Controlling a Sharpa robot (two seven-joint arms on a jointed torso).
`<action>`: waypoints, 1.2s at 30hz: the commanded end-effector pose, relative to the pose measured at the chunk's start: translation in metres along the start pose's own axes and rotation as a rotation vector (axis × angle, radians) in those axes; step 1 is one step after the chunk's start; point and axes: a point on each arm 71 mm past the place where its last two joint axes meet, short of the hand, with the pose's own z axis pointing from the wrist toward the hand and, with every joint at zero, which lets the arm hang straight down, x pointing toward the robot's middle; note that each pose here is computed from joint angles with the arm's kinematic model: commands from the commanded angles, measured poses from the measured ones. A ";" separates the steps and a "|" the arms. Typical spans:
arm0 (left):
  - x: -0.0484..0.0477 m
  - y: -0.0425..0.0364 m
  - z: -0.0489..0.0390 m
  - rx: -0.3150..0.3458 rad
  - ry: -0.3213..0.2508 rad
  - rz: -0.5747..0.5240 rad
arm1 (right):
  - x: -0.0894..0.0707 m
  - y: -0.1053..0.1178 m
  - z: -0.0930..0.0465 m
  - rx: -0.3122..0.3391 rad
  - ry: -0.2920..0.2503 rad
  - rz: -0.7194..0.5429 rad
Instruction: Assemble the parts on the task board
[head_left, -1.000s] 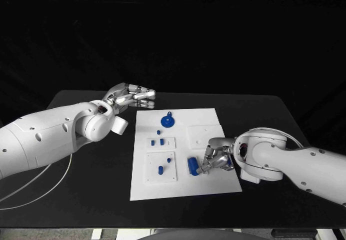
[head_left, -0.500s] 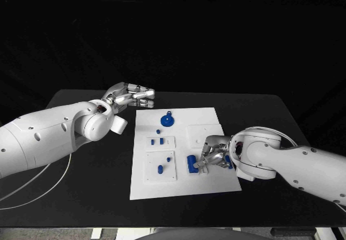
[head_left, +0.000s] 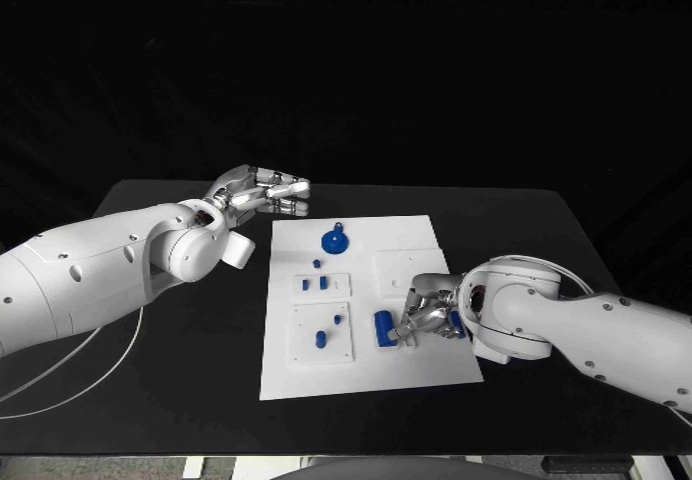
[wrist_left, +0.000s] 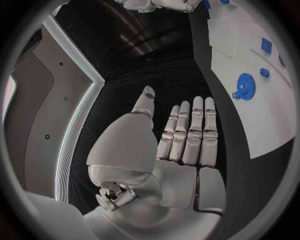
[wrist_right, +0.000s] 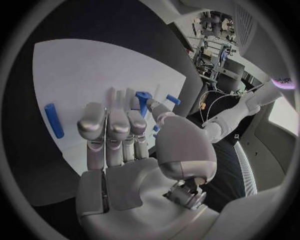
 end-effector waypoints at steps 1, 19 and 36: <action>0.0017 -0.0005 0.0002 0.004 0.016 -0.003 | 0.004 0.000 0.001 0.000 0.031 -0.018; 0.0011 -0.0002 0.0000 0.002 0.016 -0.002 | 0.005 -0.002 0.002 0.004 0.009 -0.022; 0.0007 0.0001 -0.0002 0.000 0.016 -0.002 | 0.001 -0.001 0.003 -0.008 -0.047 0.004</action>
